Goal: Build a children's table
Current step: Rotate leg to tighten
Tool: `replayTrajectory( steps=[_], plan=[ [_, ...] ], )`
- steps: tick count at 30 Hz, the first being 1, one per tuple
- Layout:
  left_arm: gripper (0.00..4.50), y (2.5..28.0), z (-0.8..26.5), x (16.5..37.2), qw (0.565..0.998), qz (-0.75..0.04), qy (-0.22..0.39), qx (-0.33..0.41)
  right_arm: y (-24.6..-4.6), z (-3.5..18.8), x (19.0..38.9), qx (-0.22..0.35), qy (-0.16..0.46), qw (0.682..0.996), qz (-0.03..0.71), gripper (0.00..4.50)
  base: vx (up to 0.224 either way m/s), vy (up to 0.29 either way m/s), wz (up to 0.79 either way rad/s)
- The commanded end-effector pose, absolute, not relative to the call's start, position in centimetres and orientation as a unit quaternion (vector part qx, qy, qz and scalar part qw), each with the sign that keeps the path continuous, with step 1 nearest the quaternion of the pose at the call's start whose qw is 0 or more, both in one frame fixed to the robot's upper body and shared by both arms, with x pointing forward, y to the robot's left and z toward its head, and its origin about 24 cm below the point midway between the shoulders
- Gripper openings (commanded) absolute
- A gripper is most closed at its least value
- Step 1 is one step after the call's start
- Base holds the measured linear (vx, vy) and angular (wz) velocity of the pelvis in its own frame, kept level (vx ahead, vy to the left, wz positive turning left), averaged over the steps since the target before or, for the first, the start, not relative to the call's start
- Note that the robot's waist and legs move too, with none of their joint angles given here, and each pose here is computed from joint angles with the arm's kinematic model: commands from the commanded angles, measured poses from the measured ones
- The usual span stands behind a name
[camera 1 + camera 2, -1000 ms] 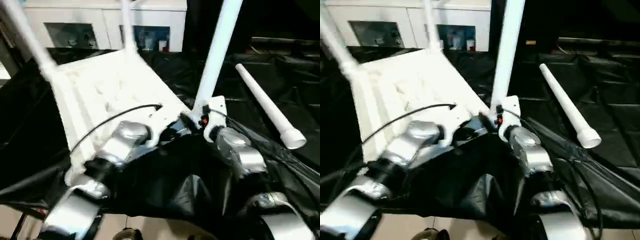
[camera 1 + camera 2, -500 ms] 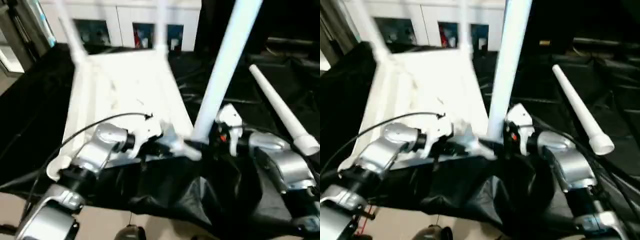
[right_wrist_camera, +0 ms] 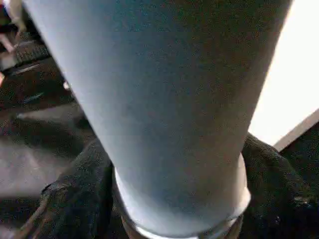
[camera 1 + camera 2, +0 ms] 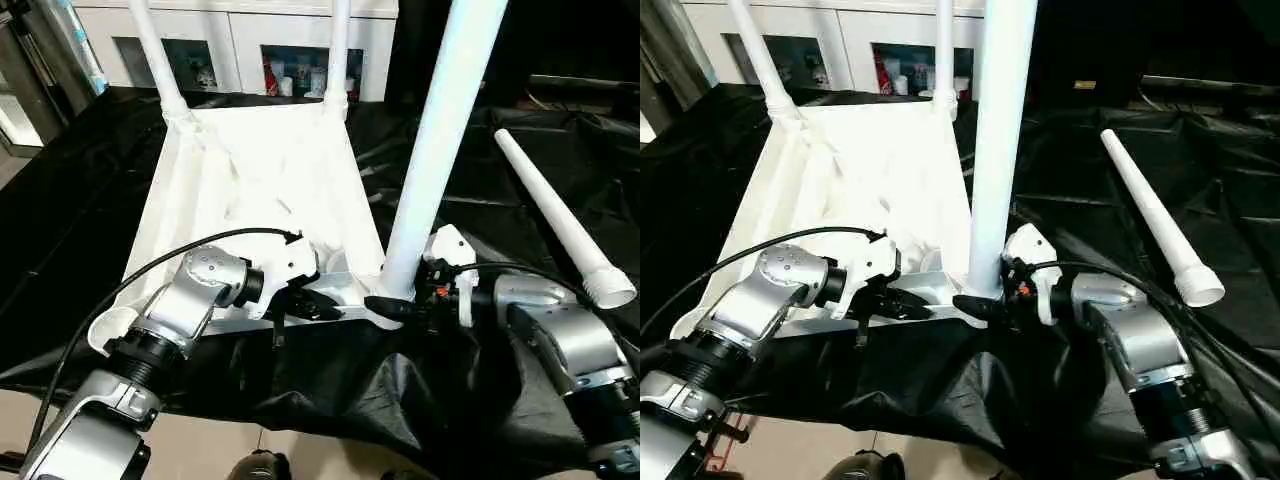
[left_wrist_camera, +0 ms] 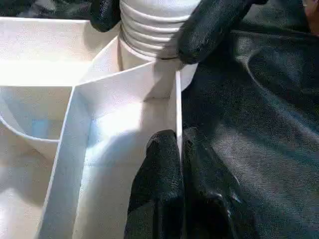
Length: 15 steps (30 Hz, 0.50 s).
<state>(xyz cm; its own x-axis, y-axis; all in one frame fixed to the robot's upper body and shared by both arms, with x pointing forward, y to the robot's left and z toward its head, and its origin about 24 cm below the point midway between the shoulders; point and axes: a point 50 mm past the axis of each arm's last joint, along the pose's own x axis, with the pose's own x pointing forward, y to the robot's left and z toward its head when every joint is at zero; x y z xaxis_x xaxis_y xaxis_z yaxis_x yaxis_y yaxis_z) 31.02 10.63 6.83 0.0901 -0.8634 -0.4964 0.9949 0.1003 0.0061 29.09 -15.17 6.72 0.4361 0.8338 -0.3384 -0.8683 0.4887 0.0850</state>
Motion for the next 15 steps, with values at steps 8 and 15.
replayTrajectory(
  steps=[8,15],
  plan=[
    [0.0,5.8,9.2,33.8,0.815,-0.547,0.152,0.117,-13.4,3.3,32.5,0.047,0.197,0.949,0.243,2.85,0.0,0.0,0.0],
    [0.0,2.6,9.6,33.7,0.83,-0.532,0.132,0.105,-10.0,4.1,33.9,0.063,0.167,0.956,0.231,2.85,0.0,0.0,0.0]
  ],
)
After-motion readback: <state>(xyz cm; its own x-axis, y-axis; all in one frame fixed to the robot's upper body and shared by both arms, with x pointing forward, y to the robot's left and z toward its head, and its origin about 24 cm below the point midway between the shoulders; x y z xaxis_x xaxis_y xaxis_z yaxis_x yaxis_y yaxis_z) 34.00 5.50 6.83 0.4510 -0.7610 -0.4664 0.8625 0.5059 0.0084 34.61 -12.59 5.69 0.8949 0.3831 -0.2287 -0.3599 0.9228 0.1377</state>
